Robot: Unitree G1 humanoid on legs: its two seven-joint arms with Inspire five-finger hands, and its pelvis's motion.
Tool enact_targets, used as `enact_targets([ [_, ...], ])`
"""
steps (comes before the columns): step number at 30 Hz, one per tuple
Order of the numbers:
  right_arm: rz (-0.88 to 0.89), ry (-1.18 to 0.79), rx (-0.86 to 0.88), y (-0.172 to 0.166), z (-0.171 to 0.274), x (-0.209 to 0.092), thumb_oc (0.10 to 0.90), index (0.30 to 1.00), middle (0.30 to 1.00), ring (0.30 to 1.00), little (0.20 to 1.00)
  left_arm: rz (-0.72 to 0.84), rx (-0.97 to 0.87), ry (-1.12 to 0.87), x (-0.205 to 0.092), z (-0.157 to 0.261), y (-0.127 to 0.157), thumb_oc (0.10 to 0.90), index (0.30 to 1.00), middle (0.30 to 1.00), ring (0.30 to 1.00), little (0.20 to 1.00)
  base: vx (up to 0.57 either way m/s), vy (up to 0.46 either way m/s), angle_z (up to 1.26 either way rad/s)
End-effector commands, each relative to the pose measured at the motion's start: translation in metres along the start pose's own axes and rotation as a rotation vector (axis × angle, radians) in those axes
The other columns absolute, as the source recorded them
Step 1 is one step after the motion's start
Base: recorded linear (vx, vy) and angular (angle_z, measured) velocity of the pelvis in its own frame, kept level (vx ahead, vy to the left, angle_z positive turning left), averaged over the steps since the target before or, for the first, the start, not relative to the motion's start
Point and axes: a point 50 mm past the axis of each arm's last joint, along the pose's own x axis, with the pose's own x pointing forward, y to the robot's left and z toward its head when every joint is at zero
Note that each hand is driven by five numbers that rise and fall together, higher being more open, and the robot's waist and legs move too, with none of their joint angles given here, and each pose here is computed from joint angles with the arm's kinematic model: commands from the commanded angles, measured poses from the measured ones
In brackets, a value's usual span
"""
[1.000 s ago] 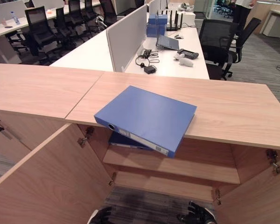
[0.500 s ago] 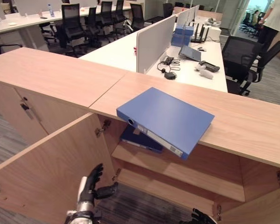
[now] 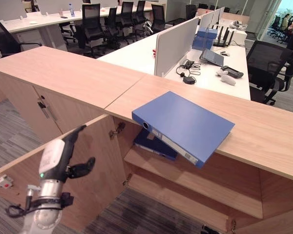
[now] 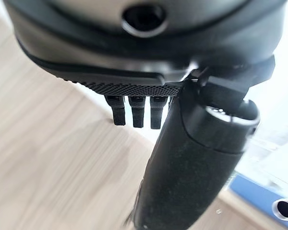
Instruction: Put the empty folder in the office cabinet
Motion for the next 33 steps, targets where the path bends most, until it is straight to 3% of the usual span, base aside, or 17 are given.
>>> enact_targets([
  [1,0.025,-0.173,-0.041,0.0,0.055,0.009,0.8,0.9,0.9,0.9,0.9,0.201,0.086,-0.379,0.037,0.053,0.038,0.8,0.9,0.9,0.9,0.9,0.01,-0.047,0.0],
  [9,0.036,-0.155,-0.086,-0.002,0.05,0.009,0.8,0.9,0.9,0.9,0.9,0.179,0.358,-0.683,0.052,0.093,0.06,0.8,0.9,0.9,0.9,0.9,0.0,-0.013,0.0],
  [15,0.014,-0.132,-0.073,-0.008,0.043,0.008,0.8,0.9,0.9,0.9,0.9,0.13,0.476,-0.781,0.057,0.102,0.062,0.8,0.9,0.9,0.9,0.9,0.0,0.0,-0.13],
  [33,-0.034,-0.086,0.029,-0.015,0.029,0.007,0.8,0.9,0.9,0.9,0.9,0.039,0.46,-0.88,0.073,0.119,0.039,0.8,0.9,0.9,0.9,0.9,0.01,0.001,-0.05],
])
